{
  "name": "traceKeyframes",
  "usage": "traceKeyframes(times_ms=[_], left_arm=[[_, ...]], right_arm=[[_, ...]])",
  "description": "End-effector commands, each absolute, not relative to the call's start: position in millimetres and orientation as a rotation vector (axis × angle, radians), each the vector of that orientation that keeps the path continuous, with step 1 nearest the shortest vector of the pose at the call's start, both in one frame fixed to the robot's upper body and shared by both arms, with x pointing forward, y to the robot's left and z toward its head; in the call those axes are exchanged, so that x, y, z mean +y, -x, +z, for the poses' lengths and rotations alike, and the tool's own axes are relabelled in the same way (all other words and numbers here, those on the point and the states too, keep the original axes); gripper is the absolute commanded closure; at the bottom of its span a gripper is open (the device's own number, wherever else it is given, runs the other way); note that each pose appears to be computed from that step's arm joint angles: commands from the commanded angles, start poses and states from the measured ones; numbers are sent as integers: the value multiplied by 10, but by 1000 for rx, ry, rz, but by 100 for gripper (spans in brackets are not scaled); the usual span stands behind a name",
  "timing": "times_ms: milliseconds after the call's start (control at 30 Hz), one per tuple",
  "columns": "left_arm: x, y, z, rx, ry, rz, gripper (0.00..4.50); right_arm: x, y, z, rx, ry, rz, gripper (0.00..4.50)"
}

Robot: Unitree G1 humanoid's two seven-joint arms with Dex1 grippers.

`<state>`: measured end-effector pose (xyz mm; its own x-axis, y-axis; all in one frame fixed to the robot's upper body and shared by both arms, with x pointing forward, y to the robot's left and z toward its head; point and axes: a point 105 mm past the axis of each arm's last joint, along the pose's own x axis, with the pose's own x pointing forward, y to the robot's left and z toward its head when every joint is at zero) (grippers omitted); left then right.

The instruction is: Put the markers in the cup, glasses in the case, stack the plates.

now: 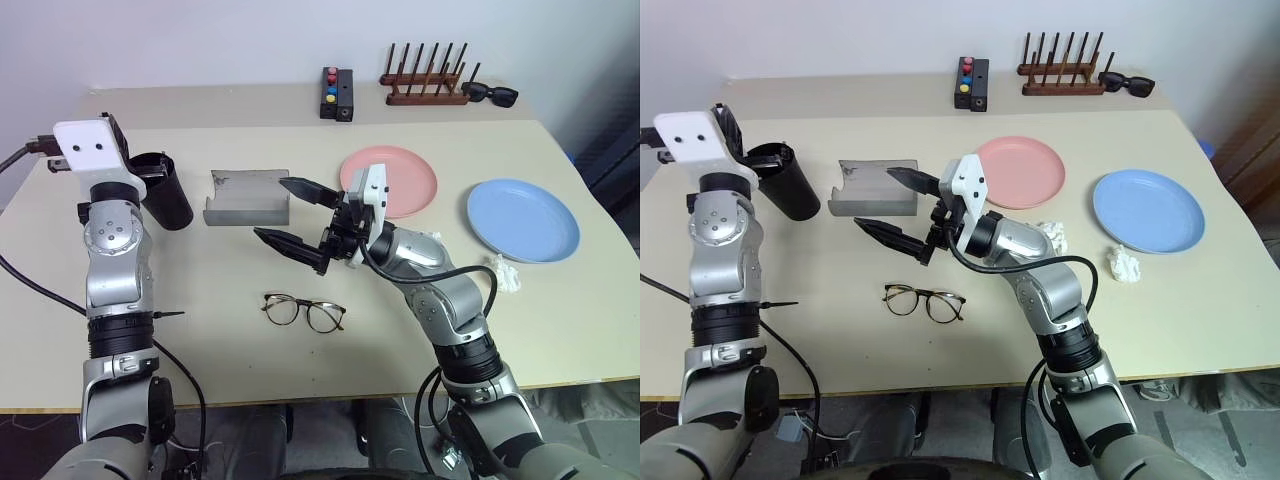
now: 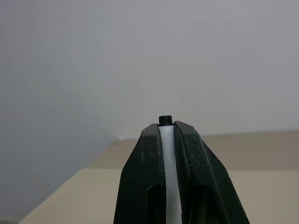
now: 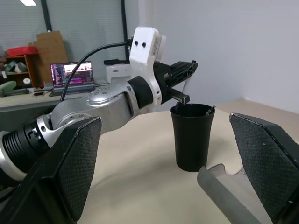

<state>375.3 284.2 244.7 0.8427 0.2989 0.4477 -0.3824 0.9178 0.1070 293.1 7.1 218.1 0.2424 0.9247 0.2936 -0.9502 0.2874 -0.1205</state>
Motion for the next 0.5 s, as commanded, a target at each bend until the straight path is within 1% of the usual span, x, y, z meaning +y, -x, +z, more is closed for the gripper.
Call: traceKeyframes(times_ms=[33, 67, 167, 267, 500], left_arm=[[2839, -3692, 2578, -491, -198, 379, 449], [2841, -3692, 2571, -489, -196, 381, 449], [2847, -3691, 2558, -483, -193, 387, 327], [2844, -3696, 2544, -478, -194, 393, 184], [2830, -3698, 2567, -485, -187, 393, 184]], right_arm=[[89, -2848, 2330, -404, -92, 1310, 0], [90, -2848, 2330, -404, -92, 1310, 0], [91, -2846, 2330, -403, -92, 1311, 0], [90, -2848, 2326, -402, -92, 1310, 0], [91, -2848, 2327, -403, -90, 1312, 0]])
